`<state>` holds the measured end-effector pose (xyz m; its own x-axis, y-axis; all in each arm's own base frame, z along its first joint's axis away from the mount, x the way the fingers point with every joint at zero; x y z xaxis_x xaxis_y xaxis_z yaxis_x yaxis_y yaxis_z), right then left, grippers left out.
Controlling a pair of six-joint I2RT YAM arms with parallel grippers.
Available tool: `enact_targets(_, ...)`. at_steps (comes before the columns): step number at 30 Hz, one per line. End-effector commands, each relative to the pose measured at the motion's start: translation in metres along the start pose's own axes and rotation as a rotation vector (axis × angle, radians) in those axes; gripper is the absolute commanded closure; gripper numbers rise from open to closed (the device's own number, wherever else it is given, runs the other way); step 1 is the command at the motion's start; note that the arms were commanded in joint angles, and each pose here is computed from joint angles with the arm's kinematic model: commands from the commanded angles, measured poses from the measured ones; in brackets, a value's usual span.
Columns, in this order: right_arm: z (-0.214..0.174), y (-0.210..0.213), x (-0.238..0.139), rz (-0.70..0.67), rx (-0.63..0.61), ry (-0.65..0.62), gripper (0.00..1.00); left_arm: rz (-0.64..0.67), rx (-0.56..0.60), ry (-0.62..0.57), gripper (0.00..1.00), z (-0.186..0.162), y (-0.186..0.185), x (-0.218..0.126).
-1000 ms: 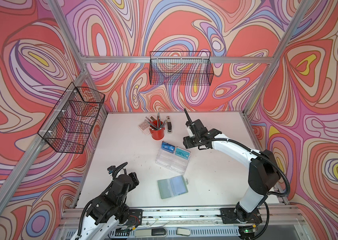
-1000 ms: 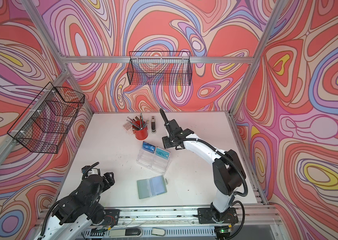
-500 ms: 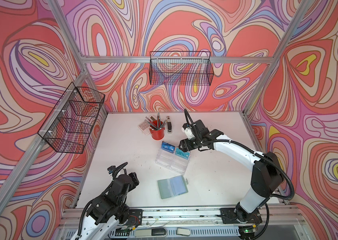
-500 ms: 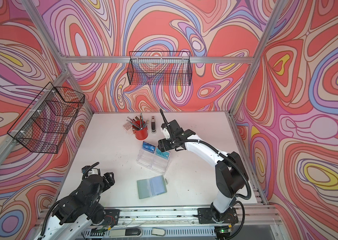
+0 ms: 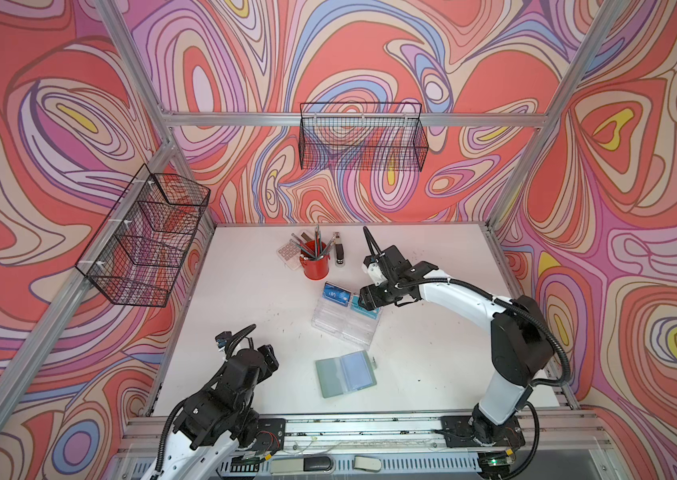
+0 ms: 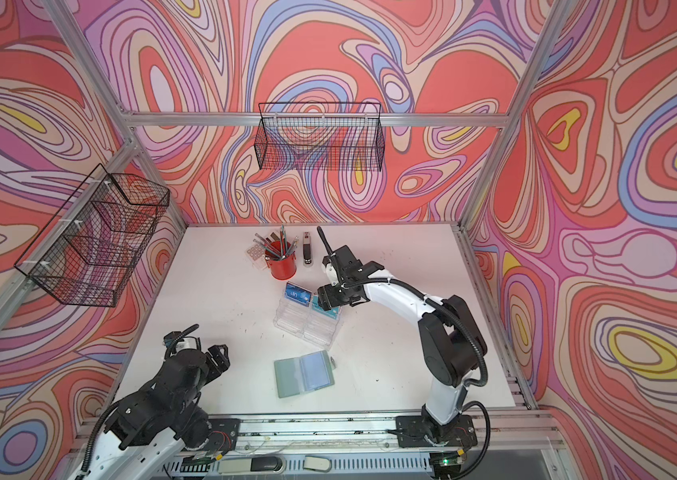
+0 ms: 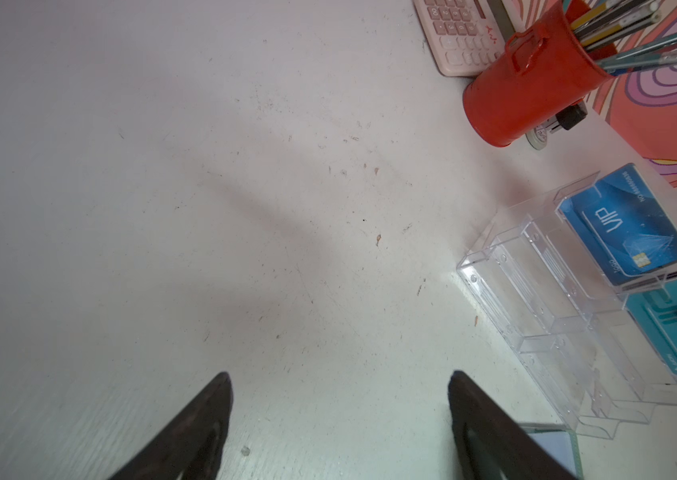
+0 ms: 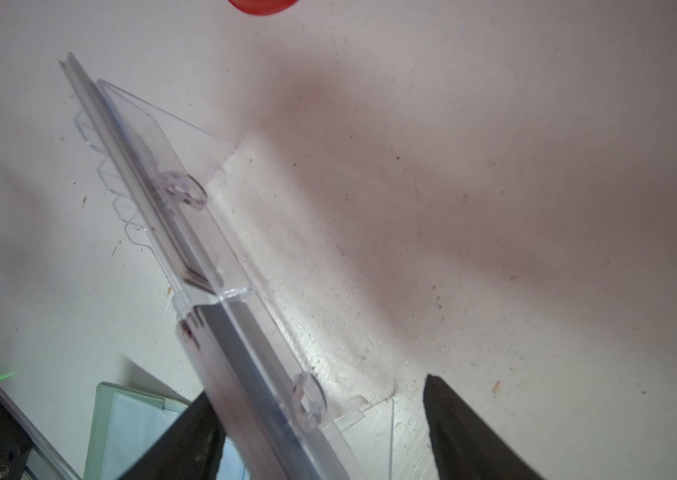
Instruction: Put the credit cards into the card holder
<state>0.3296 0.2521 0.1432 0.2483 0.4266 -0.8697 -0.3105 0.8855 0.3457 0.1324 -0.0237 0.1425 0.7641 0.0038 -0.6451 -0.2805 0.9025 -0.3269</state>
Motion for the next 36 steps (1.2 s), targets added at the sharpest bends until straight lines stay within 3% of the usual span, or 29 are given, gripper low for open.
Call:
enact_targets(1, -0.005, 0.001, 0.017, 0.008, -0.004, 0.041, 0.26, 0.024, 0.005, 0.009, 0.17, -0.005, 0.005, 0.003)
enact_targets(9, -0.008, -0.001, 0.029, 0.004, 0.002, 0.066, 0.43, 0.023, 0.004, 0.005, 0.17, -0.005, 0.005, 0.002)
enact_targets(17, -0.008, -0.007, 0.03, -0.041, 0.018, 0.054, 0.7, 0.019, 0.002, 0.005, 0.17, -0.004, 0.005, 0.002)
enact_targets(30, -0.003, -0.022, 0.029, -0.161, 0.09, -0.001, 0.87, 0.023, 0.002, 0.005, 0.16, -0.005, 0.005, 0.003)
enact_targets(36, 0.003, -0.033, 0.021, -0.261, 0.134, -0.054, 0.89, 0.026, 0.004, 0.005, 0.17, -0.005, 0.006, 0.003)
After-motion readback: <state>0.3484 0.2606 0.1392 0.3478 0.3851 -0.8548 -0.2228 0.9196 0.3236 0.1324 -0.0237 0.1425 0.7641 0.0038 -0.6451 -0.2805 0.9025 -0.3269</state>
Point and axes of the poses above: each gripper's point midway between its finger pads, its own x axis out along the fingers, its own y axis along the line the jaws close on, z = x × y, the point moved 5 cm from there along -x, back along the fingers, and after that the axes turned 9 degrees about x, right-handed, at the moved point
